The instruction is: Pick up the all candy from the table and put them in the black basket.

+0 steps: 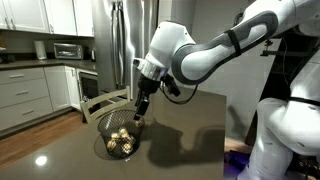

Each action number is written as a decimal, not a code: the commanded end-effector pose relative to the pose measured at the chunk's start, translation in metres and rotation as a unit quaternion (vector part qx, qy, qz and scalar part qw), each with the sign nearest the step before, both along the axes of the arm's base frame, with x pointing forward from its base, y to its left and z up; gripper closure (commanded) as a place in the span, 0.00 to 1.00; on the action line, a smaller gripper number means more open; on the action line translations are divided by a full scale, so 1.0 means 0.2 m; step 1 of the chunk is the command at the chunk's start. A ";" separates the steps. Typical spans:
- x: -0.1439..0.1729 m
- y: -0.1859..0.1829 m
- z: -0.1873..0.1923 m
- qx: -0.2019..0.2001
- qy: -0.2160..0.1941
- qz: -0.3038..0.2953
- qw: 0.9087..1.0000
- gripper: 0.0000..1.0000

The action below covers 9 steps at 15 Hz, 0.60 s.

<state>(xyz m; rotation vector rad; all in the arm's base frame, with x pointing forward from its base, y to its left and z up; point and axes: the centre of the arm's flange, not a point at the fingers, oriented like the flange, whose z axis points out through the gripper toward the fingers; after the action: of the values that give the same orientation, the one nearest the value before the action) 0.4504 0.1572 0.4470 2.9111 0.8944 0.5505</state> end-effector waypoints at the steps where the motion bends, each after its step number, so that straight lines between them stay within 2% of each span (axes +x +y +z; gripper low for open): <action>1: 0.02 -0.05 0.02 -0.002 -0.011 -0.014 1.000 0.00; 9: 0.07 -0.20 0.06 0.000 -0.017 -0.061 0.998 0.00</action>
<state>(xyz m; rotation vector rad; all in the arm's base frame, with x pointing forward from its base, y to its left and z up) 0.4599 0.1281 0.4505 2.9270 0.7792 0.5573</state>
